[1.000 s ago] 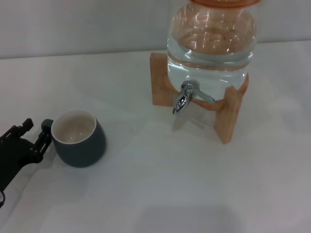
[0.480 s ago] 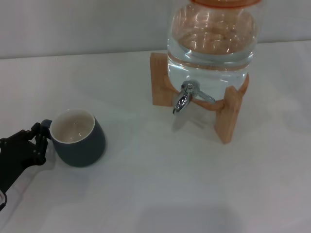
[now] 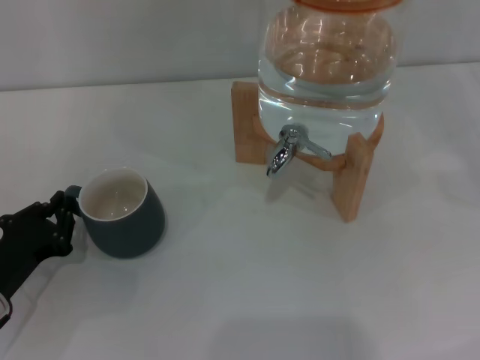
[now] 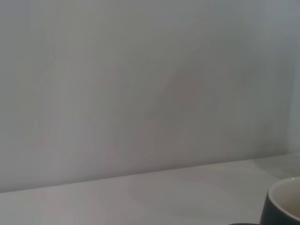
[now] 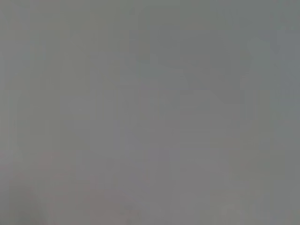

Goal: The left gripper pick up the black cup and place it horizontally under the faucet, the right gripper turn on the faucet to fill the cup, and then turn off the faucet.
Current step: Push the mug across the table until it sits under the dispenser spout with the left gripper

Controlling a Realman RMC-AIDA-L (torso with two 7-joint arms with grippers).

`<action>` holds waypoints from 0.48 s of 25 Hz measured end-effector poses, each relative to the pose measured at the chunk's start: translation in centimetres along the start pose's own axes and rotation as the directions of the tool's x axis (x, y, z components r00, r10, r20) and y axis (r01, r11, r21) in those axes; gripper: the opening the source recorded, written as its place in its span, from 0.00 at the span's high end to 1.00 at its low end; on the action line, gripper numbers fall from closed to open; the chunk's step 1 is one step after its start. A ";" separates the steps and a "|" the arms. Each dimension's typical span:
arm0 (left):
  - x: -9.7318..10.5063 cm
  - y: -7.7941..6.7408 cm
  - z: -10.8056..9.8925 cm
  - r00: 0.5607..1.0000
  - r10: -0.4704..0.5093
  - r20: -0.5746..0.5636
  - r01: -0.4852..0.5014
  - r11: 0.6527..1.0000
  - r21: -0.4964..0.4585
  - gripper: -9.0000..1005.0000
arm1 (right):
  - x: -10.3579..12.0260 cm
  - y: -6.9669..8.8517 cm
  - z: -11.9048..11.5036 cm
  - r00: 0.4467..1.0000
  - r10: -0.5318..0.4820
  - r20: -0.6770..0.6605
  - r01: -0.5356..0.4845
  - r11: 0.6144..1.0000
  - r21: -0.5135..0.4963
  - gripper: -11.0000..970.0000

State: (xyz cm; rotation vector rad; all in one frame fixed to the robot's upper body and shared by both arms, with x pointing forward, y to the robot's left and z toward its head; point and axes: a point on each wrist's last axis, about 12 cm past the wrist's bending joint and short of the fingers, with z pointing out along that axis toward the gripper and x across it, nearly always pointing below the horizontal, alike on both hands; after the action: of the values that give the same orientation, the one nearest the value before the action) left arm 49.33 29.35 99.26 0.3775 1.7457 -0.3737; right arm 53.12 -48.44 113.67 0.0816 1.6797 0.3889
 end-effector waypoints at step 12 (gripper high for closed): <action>-0.1 0.1 0.1 1.000 0.007 -0.001 -0.007 1.000 -0.003 0.88 | 0.1 0.1 0.1 1.000 0.003 0.000 -0.003 1.000 -0.003 0.13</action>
State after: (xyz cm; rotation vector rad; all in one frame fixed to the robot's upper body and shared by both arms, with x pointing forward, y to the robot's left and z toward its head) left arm 49.44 29.39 99.29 0.3813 1.7459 -0.3655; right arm 53.20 -48.32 113.62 0.0822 1.6792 0.3937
